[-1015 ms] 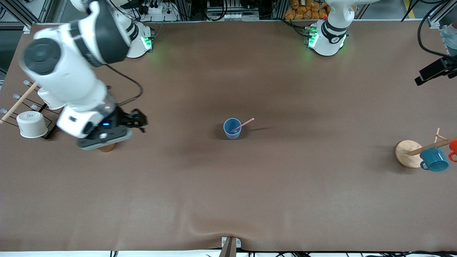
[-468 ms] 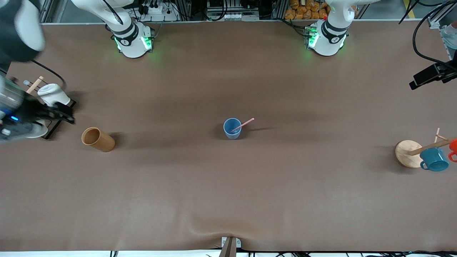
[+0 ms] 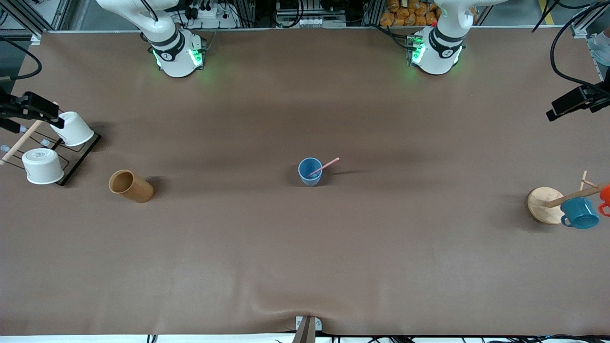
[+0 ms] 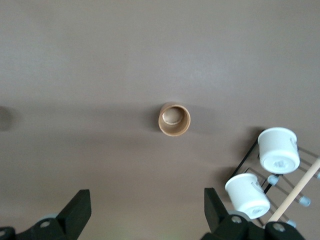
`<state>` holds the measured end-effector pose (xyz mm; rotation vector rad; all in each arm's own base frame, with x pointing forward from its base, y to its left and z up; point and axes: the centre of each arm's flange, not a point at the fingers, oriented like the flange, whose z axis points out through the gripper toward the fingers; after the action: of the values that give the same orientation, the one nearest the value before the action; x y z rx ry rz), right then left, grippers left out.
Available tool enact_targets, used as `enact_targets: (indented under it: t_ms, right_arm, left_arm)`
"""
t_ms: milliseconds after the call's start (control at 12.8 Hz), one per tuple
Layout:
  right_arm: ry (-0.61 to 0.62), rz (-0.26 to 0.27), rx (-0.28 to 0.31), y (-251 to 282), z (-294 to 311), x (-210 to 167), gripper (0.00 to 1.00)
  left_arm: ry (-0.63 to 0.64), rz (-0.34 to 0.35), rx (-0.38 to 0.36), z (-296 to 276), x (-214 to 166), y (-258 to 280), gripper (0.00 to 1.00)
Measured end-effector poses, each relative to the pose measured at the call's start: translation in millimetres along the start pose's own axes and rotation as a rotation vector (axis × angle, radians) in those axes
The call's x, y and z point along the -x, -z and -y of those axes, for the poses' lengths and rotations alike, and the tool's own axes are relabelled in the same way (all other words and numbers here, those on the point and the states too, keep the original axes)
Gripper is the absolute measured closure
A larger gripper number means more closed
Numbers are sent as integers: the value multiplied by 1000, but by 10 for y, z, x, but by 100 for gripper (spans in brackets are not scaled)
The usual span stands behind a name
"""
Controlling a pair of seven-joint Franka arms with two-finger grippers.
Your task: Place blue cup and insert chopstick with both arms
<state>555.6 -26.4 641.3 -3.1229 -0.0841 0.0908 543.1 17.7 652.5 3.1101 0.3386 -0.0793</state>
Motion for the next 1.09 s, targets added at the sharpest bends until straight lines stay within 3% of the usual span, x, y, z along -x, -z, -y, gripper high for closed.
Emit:
enact_targets:
  t_ms: [546,1093]
  right_arm:
    - [-77,20,-5,76,77,114,0]
    - [-45,14,-6,168,88,198,0]
  left_arm:
    - [0,1,0,-3,-7,-9,0]
    - [-63,12,-4,-332,33,-68,0]
